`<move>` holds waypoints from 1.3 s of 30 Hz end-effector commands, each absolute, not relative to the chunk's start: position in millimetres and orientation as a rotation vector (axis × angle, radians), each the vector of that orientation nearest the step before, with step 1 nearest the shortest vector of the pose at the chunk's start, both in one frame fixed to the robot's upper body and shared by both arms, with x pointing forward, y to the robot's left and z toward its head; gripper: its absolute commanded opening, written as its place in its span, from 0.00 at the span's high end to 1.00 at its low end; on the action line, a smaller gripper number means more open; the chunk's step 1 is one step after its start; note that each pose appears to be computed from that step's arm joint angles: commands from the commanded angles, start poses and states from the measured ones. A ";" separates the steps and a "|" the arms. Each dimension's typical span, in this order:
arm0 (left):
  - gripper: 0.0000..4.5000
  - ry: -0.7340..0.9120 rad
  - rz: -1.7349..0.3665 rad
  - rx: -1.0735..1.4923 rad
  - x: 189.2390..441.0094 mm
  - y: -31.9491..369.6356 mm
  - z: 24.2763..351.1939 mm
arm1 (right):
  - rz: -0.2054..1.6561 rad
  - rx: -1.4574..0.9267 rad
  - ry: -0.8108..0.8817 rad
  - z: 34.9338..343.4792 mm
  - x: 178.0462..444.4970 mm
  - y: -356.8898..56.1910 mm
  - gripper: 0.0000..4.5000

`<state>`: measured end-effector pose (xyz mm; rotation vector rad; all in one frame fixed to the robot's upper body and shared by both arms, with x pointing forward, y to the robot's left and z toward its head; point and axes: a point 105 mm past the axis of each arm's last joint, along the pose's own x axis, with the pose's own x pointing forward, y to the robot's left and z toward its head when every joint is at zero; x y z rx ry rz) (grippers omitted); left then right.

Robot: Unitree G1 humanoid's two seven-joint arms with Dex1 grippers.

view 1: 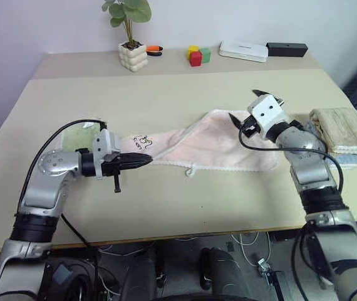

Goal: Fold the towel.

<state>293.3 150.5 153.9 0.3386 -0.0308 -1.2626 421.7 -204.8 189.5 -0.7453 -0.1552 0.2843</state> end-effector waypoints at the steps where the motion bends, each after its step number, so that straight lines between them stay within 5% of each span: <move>1: 0.99 -0.068 -1.296 0.311 276.9 148.8 165.4 | 0.256 -0.777 -0.183 201.5 431.1 -207.3 0.00; 17: 0.99 0.220 -1.363 0.202 199.7 166.0 116.0 | 0.420 -1.127 -0.105 186.1 449.9 -194.8 0.00; 26: 0.99 0.159 -1.306 0.233 210.3 165.3 111.4 | 0.471 -0.121 0.005 201.8 466.9 -164.5 0.00; 39: 0.99 0.140 -1.320 0.263 218.2 160.0 109.8 | 0.308 -0.090 0.309 154.2 472.8 -174.2 0.00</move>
